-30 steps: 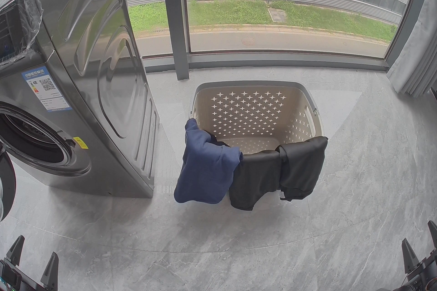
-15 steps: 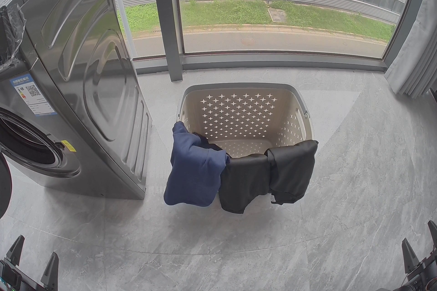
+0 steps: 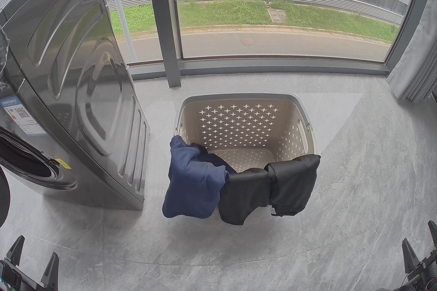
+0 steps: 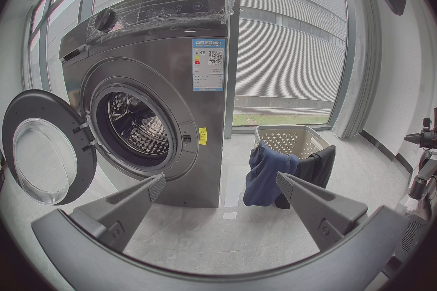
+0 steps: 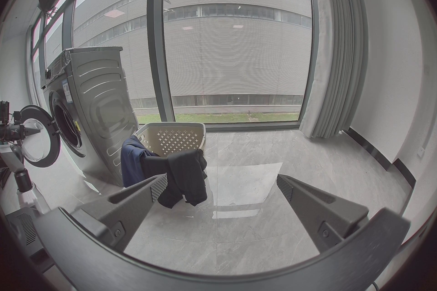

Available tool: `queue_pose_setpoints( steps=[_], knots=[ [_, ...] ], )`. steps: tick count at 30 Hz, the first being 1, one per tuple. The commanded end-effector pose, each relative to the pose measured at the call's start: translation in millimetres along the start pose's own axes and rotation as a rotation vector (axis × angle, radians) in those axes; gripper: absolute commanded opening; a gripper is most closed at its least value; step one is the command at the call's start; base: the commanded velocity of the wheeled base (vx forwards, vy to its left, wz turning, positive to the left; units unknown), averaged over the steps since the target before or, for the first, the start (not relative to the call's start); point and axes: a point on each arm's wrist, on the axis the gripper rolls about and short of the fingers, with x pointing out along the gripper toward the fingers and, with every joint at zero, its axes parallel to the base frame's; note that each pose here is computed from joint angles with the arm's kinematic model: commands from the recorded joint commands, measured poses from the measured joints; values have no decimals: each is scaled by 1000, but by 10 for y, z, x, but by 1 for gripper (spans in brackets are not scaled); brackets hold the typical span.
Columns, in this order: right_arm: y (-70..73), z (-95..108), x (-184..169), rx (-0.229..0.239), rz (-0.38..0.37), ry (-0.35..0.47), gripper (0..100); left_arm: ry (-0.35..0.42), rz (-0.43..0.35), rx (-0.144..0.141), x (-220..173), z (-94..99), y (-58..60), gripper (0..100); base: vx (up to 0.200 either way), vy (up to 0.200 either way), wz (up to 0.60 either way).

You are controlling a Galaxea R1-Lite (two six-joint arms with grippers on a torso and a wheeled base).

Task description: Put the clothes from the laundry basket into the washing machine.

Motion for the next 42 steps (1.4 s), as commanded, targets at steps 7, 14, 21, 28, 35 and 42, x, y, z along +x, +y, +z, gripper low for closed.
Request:
queue_pose_setpoints(
  steps=[7,14,21,28,35,42],
  knots=[
    [3,-2,-5,-1,6,-17,100,5,1,0,3,-43,1,100,0,0,0],
    [2,867,43,-6,72,-102,100,5,1,1,3,-43,1,100,0,0,0],
    [-9,815,827,31,137,286,100,5,1,-2,3,-43,1,100,0,0,0],
    [53,597,1453,65,196,456,100,5,1,0,3,-43,1,100,0,0,0],
    [159,416,1679,129,233,592,100,5,1,0,3,-43,1,100,0,0,0],
    [302,157,2044,106,246,680,100,5,1,0,3,-43,1,100,0,0,0]
  ],
)
